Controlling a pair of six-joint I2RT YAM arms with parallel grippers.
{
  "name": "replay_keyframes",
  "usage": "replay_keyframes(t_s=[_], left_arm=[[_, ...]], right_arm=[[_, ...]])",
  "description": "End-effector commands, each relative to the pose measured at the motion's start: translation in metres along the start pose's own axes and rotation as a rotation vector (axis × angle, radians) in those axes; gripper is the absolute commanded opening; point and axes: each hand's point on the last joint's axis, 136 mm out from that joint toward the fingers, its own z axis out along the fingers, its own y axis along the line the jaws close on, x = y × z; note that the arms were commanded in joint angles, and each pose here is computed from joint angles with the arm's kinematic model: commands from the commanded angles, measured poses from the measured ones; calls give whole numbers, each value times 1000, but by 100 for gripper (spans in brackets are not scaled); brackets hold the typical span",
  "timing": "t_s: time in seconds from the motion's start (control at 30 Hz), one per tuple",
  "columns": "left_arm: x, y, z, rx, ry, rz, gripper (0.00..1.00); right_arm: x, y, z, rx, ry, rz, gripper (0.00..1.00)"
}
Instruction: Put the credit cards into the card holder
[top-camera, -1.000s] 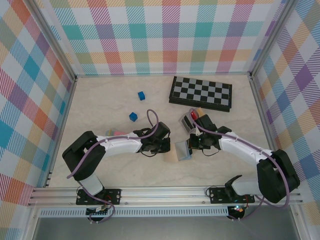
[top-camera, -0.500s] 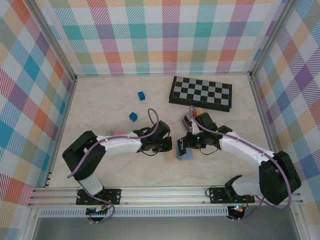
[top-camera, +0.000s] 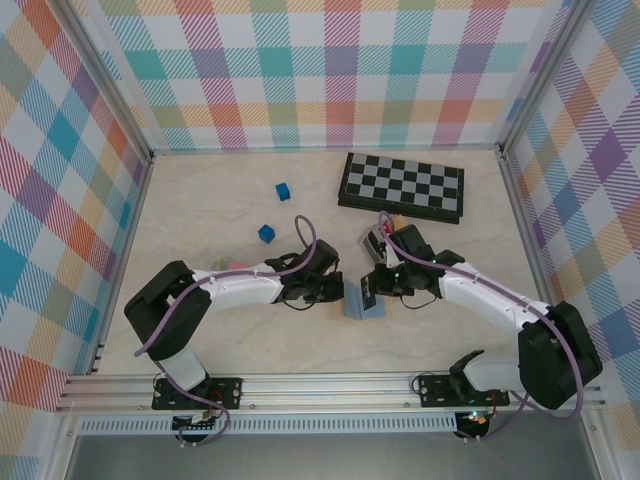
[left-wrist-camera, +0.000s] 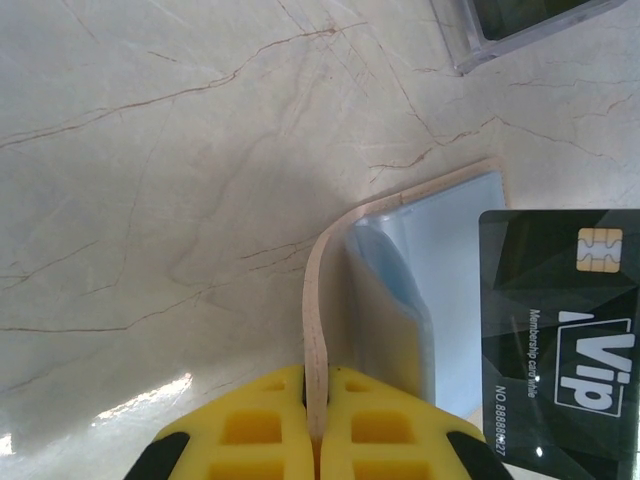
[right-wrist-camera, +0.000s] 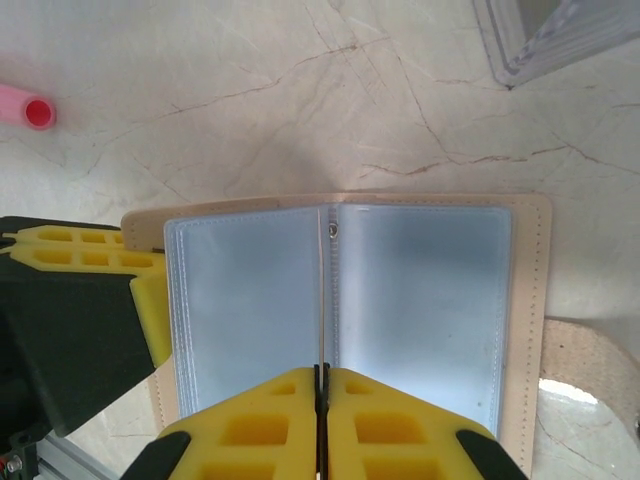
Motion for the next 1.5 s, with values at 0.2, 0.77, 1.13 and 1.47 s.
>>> replay_keyframes(t_s=[0.2, 0.77, 1.13, 1.47], left_arm=[[4, 21, -2, -57, -2, 6, 20], [3, 22, -38, -6, -102, -55, 65], [0, 22, -3, -65, -24, -38, 42], [6, 30, 3, -93, -5, -35, 30]], right_arm=[[1, 21, 22, -141, 48, 53, 8], [13, 1, 52, -78, 120, 122, 7], [2, 0, 23, -110, 56, 101, 8], [13, -9, 39, -119, 90, 86, 7]])
